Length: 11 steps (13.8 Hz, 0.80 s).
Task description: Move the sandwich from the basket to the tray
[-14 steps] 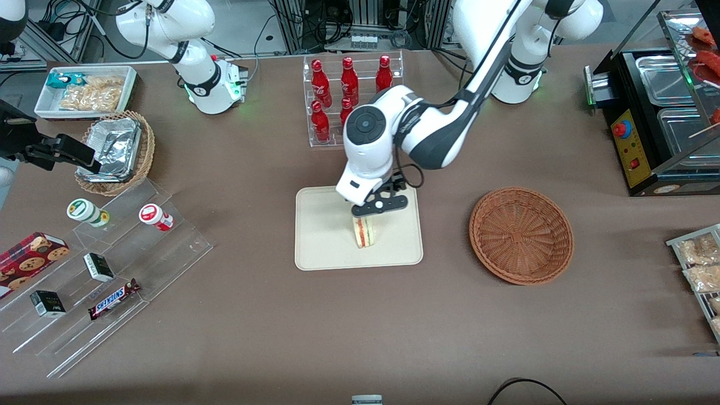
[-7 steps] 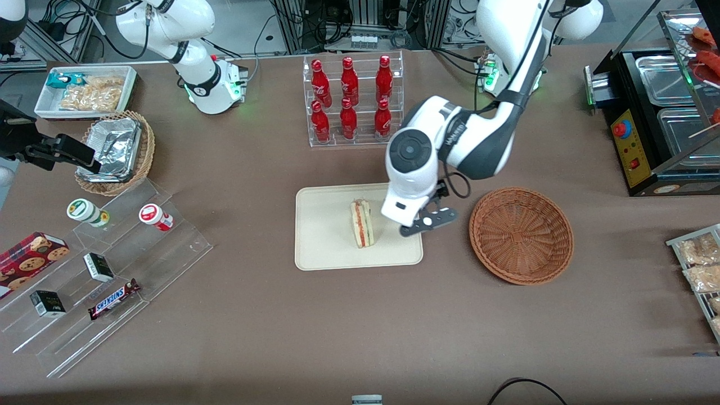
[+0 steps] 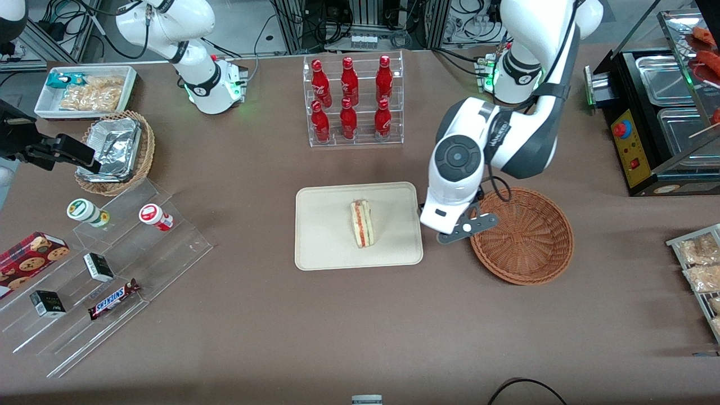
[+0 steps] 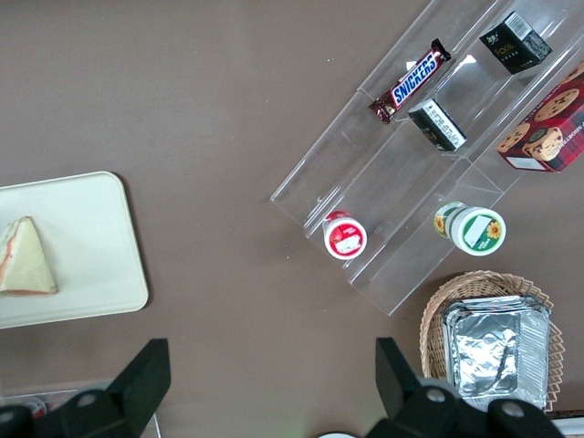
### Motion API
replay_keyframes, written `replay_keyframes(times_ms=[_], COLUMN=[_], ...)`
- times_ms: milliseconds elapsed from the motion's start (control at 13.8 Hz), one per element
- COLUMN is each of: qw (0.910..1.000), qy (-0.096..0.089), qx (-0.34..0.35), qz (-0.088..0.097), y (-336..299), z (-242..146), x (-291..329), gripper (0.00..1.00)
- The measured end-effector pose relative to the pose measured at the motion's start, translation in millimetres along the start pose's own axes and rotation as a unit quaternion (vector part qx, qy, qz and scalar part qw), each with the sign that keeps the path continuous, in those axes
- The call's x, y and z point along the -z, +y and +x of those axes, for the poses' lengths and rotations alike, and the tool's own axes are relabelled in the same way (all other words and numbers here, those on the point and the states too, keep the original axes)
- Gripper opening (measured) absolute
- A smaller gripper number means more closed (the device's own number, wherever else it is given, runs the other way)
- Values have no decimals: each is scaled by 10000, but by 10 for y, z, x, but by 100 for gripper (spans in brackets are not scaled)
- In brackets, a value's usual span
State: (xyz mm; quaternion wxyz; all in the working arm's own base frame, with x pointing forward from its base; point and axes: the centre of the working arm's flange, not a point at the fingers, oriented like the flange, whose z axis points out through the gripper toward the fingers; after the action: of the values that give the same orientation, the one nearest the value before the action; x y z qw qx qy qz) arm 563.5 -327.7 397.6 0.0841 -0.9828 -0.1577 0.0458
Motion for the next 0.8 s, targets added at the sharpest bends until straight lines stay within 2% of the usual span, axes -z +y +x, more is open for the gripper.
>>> replay_keyframes(times_ms=[145,364,655,800], qw=[10000,9991,9936,9906], qy=[-21,-317,-680,-768], qx=[-23,-234,-836,-1048], qz=[-45,-144,-344,-437], y=[-217,-776,-1552,-1868], z=[44,258,380,421], x=[100,332,730,860], gripper=[100,100,100,100])
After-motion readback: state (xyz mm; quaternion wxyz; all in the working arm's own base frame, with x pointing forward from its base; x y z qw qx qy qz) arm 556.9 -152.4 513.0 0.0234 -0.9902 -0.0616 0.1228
